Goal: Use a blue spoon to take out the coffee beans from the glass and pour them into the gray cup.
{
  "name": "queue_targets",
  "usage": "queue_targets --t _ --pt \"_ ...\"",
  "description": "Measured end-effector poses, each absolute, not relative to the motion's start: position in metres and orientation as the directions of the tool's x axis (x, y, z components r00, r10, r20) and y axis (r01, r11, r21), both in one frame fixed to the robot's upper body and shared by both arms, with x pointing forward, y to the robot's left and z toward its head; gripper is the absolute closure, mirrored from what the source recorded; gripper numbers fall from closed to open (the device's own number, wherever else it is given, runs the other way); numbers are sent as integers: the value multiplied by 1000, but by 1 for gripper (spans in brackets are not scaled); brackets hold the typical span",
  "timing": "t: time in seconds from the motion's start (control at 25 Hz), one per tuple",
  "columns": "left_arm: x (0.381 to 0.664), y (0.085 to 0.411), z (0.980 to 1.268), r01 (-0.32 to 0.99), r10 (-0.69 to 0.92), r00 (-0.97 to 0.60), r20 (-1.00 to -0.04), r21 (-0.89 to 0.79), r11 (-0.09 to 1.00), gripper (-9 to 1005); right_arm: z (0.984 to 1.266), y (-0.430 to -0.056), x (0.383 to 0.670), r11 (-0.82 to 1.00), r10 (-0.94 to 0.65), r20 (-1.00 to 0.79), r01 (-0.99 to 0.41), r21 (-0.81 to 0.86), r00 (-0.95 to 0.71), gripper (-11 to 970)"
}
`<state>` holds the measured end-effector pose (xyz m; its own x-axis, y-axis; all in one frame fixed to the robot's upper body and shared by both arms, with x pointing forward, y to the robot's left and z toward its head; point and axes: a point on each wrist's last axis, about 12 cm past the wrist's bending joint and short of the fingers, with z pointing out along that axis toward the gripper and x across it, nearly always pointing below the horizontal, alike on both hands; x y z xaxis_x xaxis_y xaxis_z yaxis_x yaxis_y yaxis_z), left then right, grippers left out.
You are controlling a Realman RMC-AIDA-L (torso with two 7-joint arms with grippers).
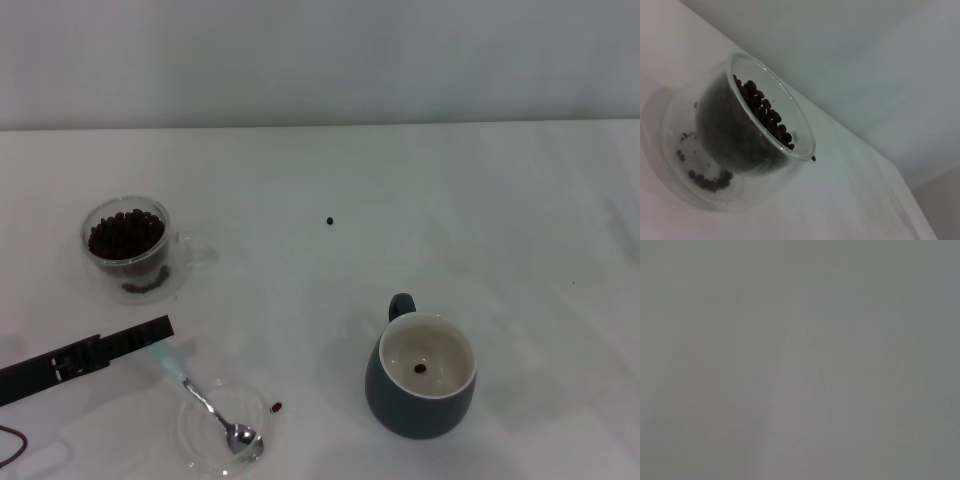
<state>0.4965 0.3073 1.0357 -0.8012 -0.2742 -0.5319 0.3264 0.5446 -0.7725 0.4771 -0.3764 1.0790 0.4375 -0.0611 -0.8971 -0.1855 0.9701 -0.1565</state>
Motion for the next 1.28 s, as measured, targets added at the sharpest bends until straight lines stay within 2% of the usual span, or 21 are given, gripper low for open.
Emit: queue_targets --t 0.56,0.76,0.96,1.28 --pt "494 320 1042 353 -285 -769 -572 -752 557 403 1081 -376 483 970 -63 -896 -185 -159 439 335" --pt "487 330 1044 348 -300 -749 -591 -736 581 287 1082 -374 487 969 -62 -896 -189 -159 439 335" --pt "483 341 1046 343 -319 -721 -615 -717 607 272 1084 -372 490 968 -58 -894 -195 -160 445 335" --pt "480 341 1052 441 -258 -641 -723 -622 647 273 1084 -372 491 967 -57 -893 -196 -160 447 335"
